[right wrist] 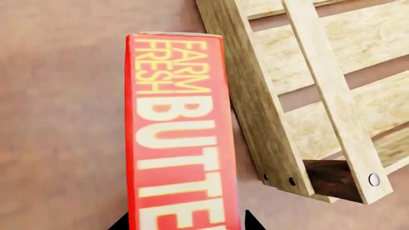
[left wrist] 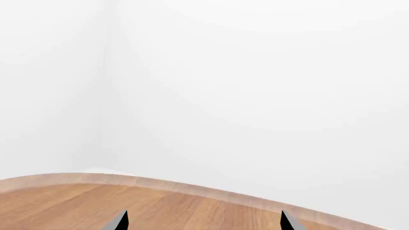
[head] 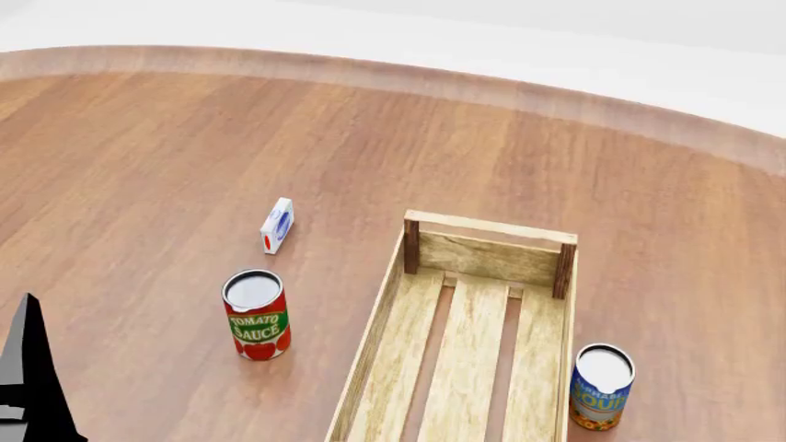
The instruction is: Pick up the butter and put it in the tray.
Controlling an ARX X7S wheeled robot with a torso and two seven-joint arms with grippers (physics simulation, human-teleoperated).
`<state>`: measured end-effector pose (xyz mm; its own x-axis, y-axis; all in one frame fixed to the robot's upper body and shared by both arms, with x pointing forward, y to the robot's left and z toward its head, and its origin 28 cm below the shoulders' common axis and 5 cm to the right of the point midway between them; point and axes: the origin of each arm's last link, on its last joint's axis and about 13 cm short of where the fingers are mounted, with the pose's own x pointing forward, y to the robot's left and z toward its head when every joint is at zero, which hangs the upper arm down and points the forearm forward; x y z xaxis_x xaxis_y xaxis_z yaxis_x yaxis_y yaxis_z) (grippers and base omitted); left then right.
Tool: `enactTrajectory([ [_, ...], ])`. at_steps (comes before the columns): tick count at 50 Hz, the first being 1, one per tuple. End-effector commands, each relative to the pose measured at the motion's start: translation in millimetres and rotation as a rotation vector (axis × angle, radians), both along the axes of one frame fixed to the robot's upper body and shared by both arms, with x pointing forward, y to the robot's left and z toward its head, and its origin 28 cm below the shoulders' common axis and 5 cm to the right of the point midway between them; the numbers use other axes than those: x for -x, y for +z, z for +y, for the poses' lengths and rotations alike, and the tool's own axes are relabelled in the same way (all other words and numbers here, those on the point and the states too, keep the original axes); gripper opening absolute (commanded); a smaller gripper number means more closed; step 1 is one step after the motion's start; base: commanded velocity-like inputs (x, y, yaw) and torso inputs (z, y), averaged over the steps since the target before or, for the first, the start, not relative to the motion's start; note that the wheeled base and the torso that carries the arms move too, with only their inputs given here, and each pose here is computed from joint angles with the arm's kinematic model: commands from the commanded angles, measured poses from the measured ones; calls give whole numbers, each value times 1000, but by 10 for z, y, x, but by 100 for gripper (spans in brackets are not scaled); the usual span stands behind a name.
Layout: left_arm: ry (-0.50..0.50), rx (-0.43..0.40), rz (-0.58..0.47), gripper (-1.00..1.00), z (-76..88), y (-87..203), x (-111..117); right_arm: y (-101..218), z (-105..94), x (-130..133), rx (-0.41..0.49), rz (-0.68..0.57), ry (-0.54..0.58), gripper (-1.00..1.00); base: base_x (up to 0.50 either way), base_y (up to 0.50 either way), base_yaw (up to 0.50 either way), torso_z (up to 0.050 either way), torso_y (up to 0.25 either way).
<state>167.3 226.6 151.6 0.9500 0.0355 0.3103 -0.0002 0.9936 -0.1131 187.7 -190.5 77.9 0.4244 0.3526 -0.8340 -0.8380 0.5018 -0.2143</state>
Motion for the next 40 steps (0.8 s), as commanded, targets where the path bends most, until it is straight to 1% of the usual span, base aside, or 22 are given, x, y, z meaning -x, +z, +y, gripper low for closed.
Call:
enactTrajectory([
  [1,-2,-1,1,100,-4,-1,1,-38,112,46,3,28,76,-100,0,0,3,0,0],
  [6,0,3,-1,100,2,4,-1,-1,175,56,2,16,115,-100,2,2,3,-3,0],
  [8,-3,3,0,100,-7,1,4,46,245,81,2,12,161,-100,0,1,2,0,0],
  [12,-7,4,-1,100,-10,5,11,111,323,108,-4,4,198,-100,0,1,1,0,0],
  [14,-8,6,-2,100,-11,14,21,189,385,135,-21,-11,221,-100,0,0,0,0,0],
  [18,-11,11,-7,100,-10,34,34,279,423,167,-41,-34,239,-100,0,0,0,0,0],
  [32,-13,16,-13,100,-6,54,49,686,420,273,-135,-160,212,-100,0,0,0,0,0],
  [34,-14,17,-13,100,-6,56,52,717,419,279,-163,-180,201,-100,0,0,0,0,0],
  [38,-12,18,-15,100,2,65,54,809,425,305,-175,-207,203,-100,0,0,0,0,0],
  [40,-13,18,-16,100,-1,71,58,844,417,284,-183,-231,182,-100,0,0,0,0,0],
])
